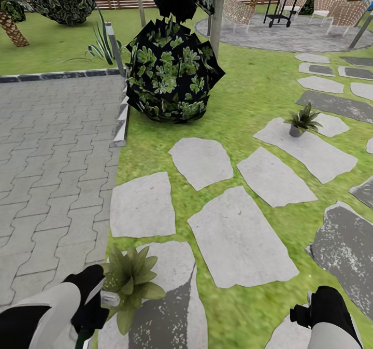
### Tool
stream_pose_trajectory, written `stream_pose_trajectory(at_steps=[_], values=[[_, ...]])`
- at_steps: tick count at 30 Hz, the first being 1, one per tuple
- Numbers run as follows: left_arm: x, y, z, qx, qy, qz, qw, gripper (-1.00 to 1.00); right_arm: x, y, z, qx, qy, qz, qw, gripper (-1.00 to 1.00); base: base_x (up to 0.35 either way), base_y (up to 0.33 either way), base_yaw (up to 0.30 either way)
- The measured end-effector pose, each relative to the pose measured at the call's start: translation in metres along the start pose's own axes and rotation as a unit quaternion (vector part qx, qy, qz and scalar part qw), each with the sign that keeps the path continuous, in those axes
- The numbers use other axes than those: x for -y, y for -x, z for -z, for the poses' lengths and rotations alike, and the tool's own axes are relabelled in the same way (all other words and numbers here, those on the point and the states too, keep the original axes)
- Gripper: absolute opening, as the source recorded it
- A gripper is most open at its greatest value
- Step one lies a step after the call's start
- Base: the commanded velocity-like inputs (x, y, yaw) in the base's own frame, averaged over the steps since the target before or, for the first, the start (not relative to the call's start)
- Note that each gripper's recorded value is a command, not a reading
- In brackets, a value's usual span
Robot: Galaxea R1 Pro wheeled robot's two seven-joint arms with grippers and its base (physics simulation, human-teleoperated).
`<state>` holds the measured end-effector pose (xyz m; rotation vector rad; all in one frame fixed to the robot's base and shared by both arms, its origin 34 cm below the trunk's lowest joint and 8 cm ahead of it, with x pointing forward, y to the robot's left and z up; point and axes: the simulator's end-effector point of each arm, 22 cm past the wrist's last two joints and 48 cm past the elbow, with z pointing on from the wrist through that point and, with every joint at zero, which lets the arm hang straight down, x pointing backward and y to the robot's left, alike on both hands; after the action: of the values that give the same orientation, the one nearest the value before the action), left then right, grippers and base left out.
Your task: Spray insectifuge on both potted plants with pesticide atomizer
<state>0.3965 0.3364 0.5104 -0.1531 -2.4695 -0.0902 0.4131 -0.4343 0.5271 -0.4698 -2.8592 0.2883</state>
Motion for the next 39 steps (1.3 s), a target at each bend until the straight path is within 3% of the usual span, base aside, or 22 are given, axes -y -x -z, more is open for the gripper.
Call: stream_pose_trajectory(at_steps=[6, 13, 20, 32, 39], values=[[0.000, -0.002, -0.001, -0.002, 0.001, -0.001, 1.0000, -1.00, 0.000, 0.000, 0.000, 0.000, 0.000, 0.000, 1.0000, 1.00, 0.000, 0.000, 0.000], [0.000, -0.014, -0.021, -0.017, 0.004, -0.002, 0.9998, -1.00, -0.002, 0.001, -0.006, 0.000, 0.000, 0.000, 1.0000, 1.00, 0.000, 0.000, 0.000], [-0.002, -0.016, -0.022, -0.019, 0.008, -0.005, 0.9998, -1.00, -0.002, 0.001, -0.006, 0.000, 0.000, 0.000, 1.0000, 1.00, 0.000, 0.001, 0.000], [-0.001, -0.016, -0.022, -0.019, 0.007, -0.004, 0.9998, -1.00, -0.003, 0.000, -0.007, -0.001, 0.001, 0.001, 1.0000, 1.00, 0.000, 0.278, 0.000], [-0.001, -0.016, -0.022, -0.019, 0.007, -0.005, 0.9998, -1.00, -0.003, 0.000, -0.007, -0.001, 0.001, 0.001, 1.0000, 1.00, 0.000, 0.059, 0.000]])
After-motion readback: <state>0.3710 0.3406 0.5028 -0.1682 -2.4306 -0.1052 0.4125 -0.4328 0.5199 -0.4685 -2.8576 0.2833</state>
